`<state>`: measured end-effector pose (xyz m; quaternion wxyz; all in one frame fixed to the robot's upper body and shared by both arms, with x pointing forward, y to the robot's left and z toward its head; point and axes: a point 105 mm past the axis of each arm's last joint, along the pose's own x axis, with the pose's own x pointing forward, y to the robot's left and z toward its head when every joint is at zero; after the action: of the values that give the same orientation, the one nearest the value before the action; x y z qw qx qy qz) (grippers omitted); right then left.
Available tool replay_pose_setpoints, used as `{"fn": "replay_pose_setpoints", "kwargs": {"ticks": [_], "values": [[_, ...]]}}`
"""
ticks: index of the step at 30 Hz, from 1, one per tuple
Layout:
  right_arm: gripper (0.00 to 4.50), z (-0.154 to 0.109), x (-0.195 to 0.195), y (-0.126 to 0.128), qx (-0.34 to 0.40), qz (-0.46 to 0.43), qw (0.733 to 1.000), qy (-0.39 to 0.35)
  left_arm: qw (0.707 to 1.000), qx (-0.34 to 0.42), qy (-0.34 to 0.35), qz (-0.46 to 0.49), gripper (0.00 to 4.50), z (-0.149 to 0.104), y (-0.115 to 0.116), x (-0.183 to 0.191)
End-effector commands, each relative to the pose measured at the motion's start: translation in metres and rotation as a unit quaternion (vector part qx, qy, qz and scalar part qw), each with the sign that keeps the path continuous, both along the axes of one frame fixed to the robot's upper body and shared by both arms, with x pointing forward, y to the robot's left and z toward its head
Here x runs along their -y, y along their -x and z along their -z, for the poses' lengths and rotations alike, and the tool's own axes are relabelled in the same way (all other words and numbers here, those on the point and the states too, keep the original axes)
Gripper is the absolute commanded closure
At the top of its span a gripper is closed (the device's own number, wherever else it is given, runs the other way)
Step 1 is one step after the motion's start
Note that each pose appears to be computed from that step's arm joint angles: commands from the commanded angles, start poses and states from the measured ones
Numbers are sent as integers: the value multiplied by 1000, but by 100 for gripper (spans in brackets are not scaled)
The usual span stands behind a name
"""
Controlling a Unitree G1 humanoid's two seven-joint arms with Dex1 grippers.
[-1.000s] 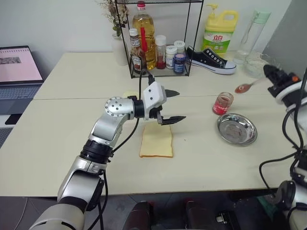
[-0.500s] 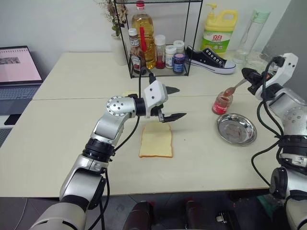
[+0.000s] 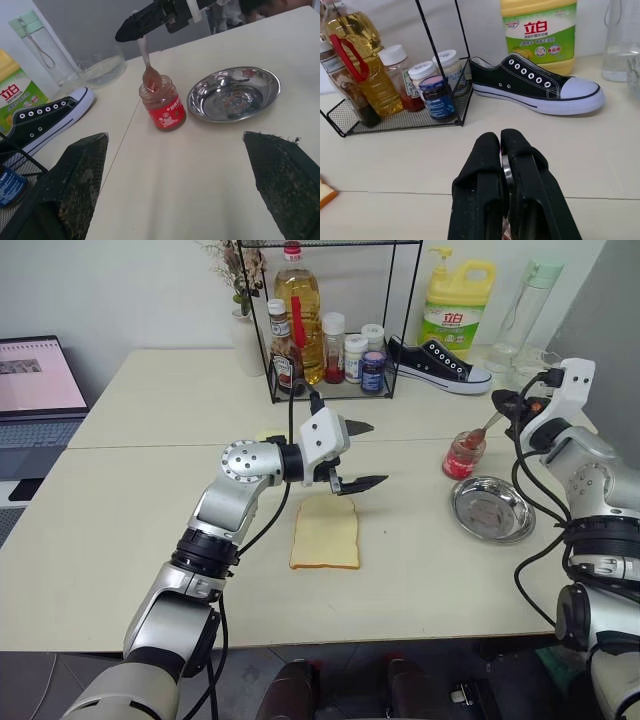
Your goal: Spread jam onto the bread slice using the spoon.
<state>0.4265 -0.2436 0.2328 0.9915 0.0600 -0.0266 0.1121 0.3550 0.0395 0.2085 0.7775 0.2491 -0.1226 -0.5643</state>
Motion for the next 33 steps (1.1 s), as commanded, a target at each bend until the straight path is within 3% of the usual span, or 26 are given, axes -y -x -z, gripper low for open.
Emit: {"fn": "replay_pose_setpoints", "kwargs": {"ticks": [1, 8, 15, 24, 33], "values": [[447, -16, -11, -1, 42, -16, 998, 51, 999, 33, 15, -3, 0, -21, 2, -2], [447, 10, -29, -6, 33, -39, 987, 152, 999, 33, 22, -5, 0, -26, 2, -1], [447, 21, -28, -6, 17, -45, 987, 155, 999, 31, 19, -11, 0, -25, 2, -5], [447, 11, -15, -7, -7, -21, 1000, 8, 999, 31, 21, -13, 0, -26, 1, -5], [447, -2, -1, -4, -18, 5, 992, -124, 999, 28, 20, -9, 0, -25, 1, -4]]}}
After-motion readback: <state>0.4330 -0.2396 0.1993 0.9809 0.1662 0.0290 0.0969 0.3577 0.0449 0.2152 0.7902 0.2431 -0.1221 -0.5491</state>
